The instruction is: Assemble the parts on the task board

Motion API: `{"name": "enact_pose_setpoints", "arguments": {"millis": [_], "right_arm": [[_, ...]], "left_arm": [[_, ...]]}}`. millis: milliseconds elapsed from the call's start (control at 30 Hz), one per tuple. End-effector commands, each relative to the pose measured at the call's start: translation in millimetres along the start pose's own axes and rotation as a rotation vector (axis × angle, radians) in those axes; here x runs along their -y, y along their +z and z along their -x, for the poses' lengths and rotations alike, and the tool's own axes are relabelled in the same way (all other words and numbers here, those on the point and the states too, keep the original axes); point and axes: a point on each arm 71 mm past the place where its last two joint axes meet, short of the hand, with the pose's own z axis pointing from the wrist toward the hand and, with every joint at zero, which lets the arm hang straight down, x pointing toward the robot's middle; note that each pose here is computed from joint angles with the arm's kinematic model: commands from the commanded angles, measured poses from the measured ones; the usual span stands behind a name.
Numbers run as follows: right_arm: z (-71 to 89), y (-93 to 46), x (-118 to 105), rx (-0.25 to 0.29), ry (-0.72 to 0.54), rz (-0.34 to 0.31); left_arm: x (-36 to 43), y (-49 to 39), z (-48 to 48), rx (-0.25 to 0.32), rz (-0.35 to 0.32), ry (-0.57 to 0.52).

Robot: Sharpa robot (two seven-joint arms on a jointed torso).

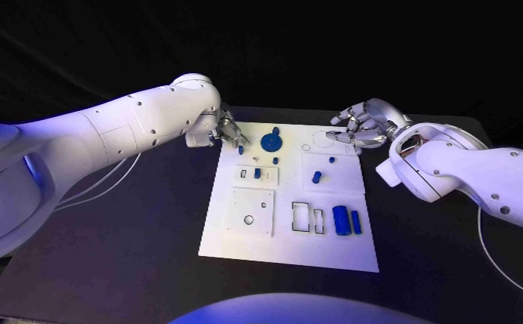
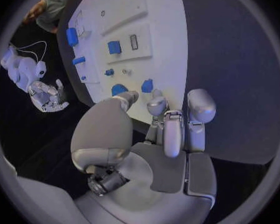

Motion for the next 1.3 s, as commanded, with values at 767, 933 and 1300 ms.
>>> {"name": "enact_pose_setpoints", "arguments": {"millis": [767, 933, 1300], "right_arm": [[-1.8, 0.5, -0.8, -0.011, -0.005, 0.002], [-1.9, 0.7, -1.0, -0.011, -0.005, 0.002], [-2.0, 0.8, -1.1, -0.010, -0.005, 0.002]], "left_arm": [[2.6, 0.7, -5.4, -0.061, -0.029, 0.004], [2.6, 0.5, -5.9, -0.068, -0.036, -0.008], [-1.4, -2.2, -7.3, -0.072, -0.053, -0.057]]}}
